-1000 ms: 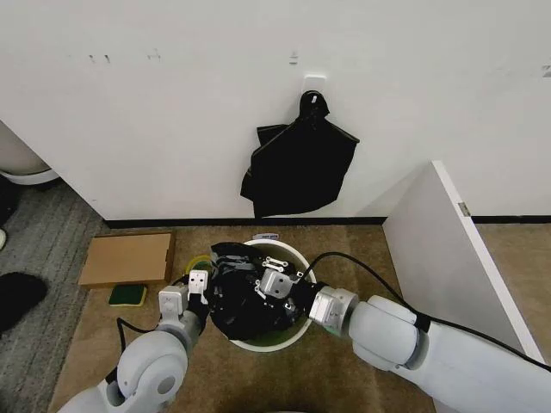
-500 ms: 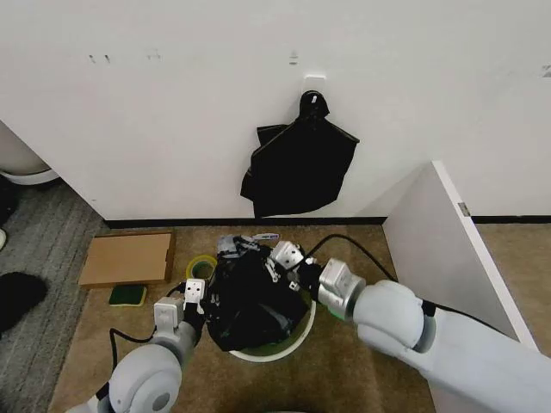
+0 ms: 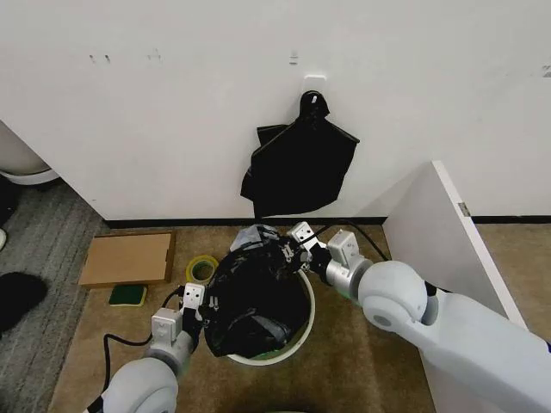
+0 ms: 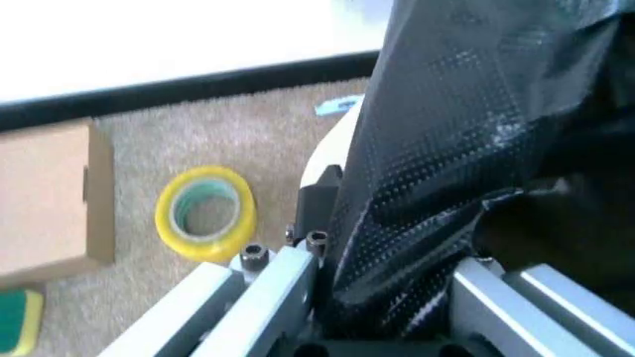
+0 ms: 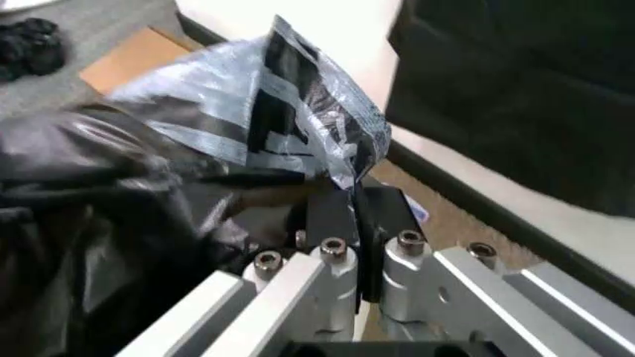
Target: Place the garbage bag over the trash bin.
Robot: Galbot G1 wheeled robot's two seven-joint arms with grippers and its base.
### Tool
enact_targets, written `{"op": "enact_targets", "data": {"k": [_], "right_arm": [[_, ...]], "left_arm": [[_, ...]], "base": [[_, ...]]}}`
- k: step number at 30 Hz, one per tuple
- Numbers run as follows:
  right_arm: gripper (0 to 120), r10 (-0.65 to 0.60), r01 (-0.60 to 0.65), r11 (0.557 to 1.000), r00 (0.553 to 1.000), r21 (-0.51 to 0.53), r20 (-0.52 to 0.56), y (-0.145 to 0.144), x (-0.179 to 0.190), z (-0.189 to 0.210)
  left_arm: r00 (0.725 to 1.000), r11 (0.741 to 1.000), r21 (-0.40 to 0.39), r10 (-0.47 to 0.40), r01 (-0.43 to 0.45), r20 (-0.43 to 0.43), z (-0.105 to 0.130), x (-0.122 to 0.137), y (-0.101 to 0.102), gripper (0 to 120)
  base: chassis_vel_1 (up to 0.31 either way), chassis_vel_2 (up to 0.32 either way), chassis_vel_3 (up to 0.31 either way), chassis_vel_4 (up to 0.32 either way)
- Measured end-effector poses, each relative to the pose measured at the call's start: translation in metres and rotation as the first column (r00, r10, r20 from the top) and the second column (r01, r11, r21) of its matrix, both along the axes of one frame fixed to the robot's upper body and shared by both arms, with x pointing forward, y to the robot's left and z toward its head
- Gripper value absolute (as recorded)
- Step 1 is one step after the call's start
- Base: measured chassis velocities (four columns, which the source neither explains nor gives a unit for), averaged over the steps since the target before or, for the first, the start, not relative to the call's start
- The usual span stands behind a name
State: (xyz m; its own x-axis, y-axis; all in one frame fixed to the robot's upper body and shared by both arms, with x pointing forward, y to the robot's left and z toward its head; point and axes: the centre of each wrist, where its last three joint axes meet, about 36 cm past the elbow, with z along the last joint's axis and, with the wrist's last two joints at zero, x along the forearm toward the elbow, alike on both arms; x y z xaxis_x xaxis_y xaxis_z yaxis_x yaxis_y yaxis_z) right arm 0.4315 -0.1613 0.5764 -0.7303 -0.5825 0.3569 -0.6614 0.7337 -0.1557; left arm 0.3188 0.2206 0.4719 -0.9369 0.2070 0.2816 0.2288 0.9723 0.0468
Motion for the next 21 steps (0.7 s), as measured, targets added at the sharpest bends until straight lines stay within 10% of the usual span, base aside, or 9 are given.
{"op": "enact_targets", "data": {"k": [21], "right_arm": [[0,-0.09,0.087,0.995,0.992,-0.044,-0.09,-0.029,0.002,-0.01]], "left_arm": [[1.0,0.999,-0.044,0.009,-0.009,0.008,0.0,-0.002,0.001,0]], "base": [[0.0,0.0,0.0,0.0]]}}
